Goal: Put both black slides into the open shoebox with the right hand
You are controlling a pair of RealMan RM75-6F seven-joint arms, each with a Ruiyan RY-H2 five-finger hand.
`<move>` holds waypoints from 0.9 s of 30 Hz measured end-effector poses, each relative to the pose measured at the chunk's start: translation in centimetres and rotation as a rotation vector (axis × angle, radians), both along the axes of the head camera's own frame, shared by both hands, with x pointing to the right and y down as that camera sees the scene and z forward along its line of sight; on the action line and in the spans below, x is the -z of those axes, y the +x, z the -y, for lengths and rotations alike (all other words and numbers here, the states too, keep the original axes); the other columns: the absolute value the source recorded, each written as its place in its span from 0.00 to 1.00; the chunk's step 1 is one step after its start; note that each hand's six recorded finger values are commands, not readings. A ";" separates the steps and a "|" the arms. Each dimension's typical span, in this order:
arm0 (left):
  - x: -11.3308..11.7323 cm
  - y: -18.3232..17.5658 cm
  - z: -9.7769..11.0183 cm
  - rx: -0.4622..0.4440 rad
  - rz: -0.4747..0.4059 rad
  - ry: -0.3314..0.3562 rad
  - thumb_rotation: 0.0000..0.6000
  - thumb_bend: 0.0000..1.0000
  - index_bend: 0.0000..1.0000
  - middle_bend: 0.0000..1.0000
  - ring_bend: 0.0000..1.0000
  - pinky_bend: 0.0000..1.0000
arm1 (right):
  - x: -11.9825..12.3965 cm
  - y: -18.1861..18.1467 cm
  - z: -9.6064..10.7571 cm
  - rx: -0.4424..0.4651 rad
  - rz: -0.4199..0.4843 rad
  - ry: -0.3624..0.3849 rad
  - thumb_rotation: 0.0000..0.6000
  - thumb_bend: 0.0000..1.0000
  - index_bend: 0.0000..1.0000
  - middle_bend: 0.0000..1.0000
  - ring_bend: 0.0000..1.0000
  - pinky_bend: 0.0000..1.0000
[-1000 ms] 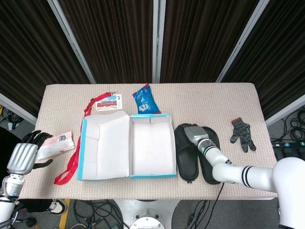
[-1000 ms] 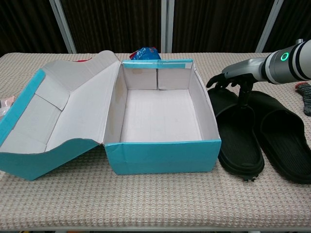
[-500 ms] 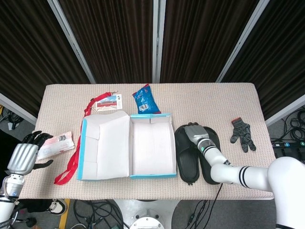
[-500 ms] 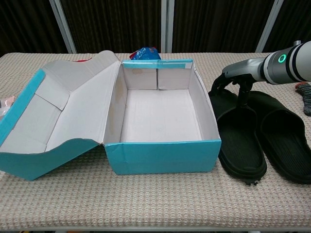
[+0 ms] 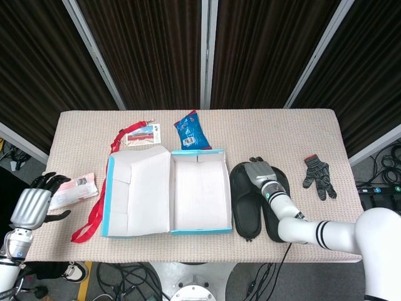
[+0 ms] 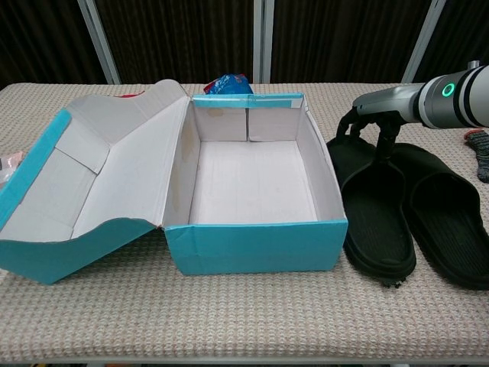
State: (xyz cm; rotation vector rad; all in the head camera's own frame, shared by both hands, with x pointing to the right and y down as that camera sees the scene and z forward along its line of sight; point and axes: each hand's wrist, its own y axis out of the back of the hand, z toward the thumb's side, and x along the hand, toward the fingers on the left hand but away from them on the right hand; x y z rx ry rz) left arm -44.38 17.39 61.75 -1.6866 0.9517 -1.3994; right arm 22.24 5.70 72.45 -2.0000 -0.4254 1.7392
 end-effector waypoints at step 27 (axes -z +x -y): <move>0.3 1.2 0.5 -0.010 0.002 -0.003 1.00 0.12 0.24 0.23 0.12 0.19 | 14.4 0.1 4.4 -0.129 0.373 0.249 1.00 0.21 0.51 0.46 0.15 0.11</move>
